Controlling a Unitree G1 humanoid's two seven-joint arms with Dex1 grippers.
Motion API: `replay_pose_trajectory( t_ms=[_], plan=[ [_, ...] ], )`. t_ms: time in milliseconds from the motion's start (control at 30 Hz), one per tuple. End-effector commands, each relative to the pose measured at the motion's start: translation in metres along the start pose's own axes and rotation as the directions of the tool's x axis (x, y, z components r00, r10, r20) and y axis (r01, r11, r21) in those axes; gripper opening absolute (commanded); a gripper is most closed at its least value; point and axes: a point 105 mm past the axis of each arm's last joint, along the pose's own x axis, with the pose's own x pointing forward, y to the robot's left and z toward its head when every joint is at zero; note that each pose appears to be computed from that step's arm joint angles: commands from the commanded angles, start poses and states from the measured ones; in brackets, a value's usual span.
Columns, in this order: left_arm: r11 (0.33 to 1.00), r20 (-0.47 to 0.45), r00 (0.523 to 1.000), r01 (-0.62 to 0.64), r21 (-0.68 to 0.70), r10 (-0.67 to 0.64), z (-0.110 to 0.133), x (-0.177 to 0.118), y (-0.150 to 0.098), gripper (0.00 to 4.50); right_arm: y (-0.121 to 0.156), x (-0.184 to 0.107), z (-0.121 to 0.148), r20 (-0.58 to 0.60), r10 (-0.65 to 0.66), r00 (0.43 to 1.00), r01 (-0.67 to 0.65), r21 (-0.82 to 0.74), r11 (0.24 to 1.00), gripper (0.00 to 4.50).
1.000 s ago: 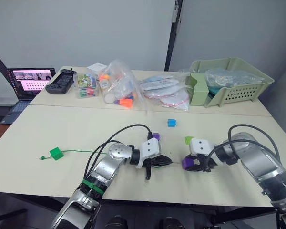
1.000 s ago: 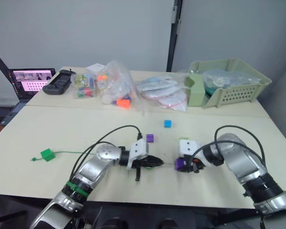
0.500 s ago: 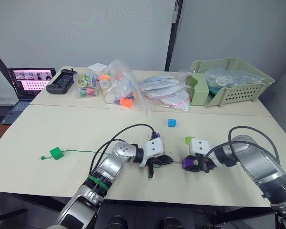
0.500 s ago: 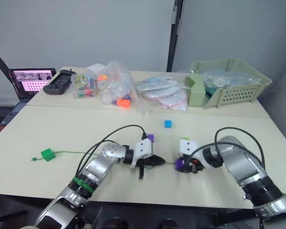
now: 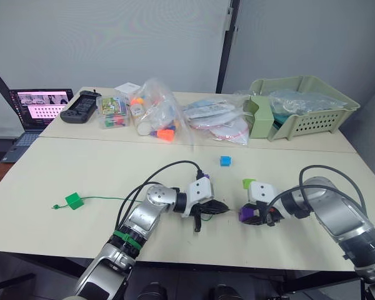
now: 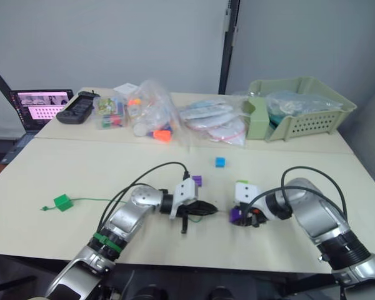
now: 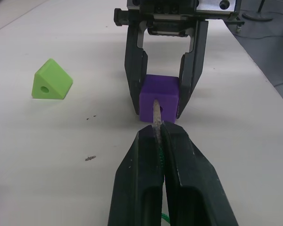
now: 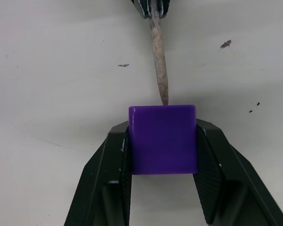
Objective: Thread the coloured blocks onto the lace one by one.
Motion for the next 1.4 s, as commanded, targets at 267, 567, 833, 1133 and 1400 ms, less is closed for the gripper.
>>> replay_pose_trajectory(
  t_ms=[267, 567, 833, 1133, 1400],
  plan=[
    [0.998, -0.016, 0.999, 0.043, 0.035, -0.042, 0.005, 0.010, -0.004, 0.00, -0.002, -0.005, 0.011, 0.026, -0.022, 0.999, 0.023, -0.035, 0.999, 1.23],
    [0.999, 0.019, 0.999, 0.040, 0.033, -0.041, 0.010, 0.016, -0.004, 0.00, -0.001, -0.005, 0.014, 0.031, -0.022, 0.999, 0.022, -0.032, 0.999, 1.23],
    [0.998, 0.006, 0.999, 0.042, 0.035, -0.042, 0.006, 0.037, -0.003, 0.00, 0.000, -0.004, 0.016, 0.044, -0.025, 0.999, 0.026, -0.016, 1.000, 1.23],
    [0.998, 0.049, 0.997, 0.060, 0.008, -0.060, 0.013, 0.042, -0.004, 1.99, 0.001, -0.004, 0.014, 0.044, -0.032, 0.999, 0.032, -0.001, 0.999, 1.23],
    [0.997, -0.063, 0.996, 0.064, 0.031, -0.062, -0.003, 0.019, 0.000, 3.62, 0.000, -0.001, 0.013, 0.043, -0.035, 0.998, 0.035, 0.000, 0.999, 1.23]
  ],
)
